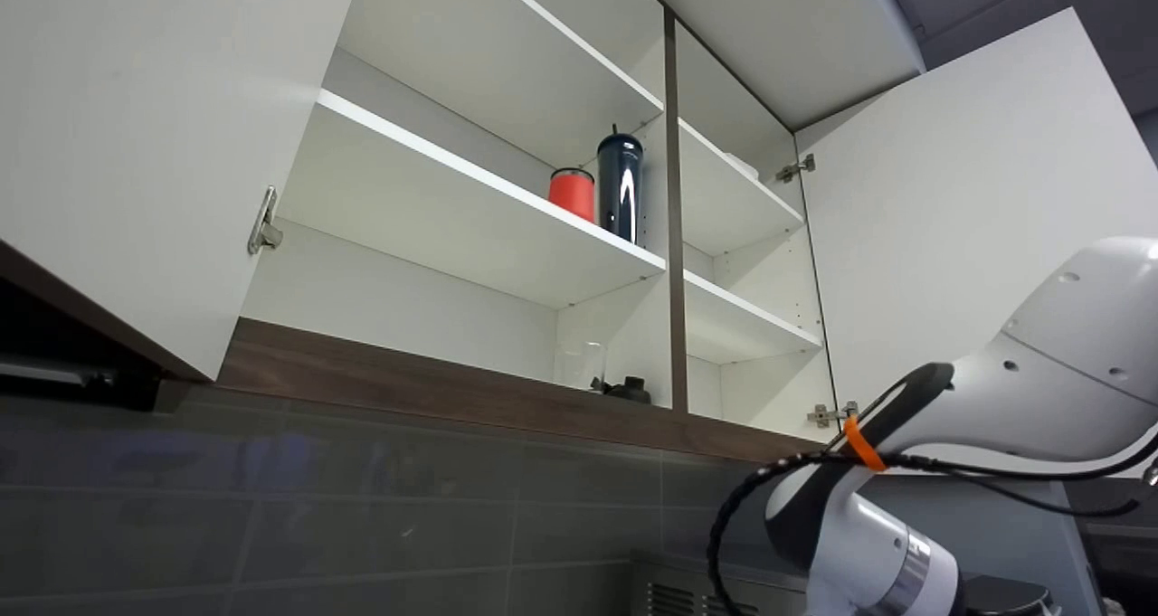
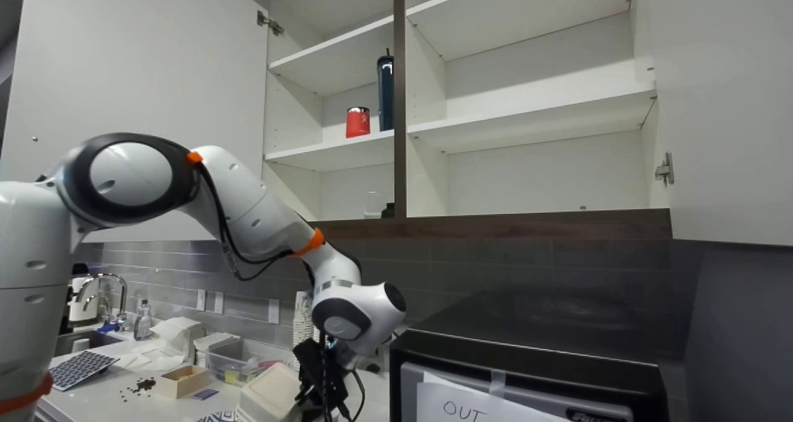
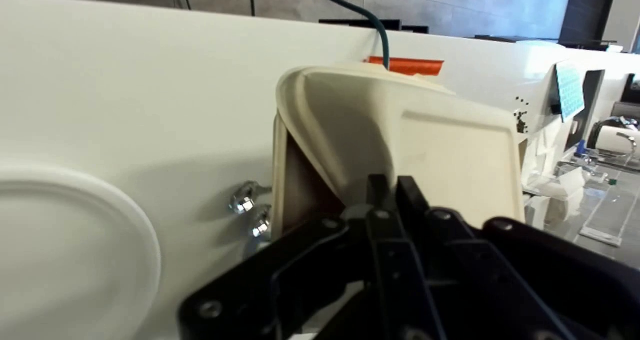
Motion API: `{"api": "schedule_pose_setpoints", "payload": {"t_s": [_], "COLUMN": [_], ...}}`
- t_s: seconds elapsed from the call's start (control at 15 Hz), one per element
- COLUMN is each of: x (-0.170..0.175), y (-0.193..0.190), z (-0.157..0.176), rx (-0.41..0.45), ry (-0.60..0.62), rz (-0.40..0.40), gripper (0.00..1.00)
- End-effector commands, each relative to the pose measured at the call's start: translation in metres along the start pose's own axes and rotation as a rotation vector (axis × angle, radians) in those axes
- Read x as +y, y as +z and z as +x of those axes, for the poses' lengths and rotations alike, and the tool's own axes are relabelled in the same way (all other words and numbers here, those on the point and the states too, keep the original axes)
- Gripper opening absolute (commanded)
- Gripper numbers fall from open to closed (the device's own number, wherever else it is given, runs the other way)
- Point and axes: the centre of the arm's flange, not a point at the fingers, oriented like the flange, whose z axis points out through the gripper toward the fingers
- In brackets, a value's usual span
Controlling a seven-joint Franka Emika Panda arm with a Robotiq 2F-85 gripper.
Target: Put the container inside the cupboard
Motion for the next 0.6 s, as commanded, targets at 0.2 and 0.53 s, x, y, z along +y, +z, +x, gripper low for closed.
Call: {"api": "schedule_pose_setpoints", "payload": {"t_s": [0.2,0.53], "x": [-0.119,-0.179], "y": [-0.096,-0.152], "z": [-0.016,-0.022], "rx": [0.241,0.332], "ry": [-0.233,-0.298], "rz": [-0.024,-0.015], "gripper": [0.02,0.02]}}
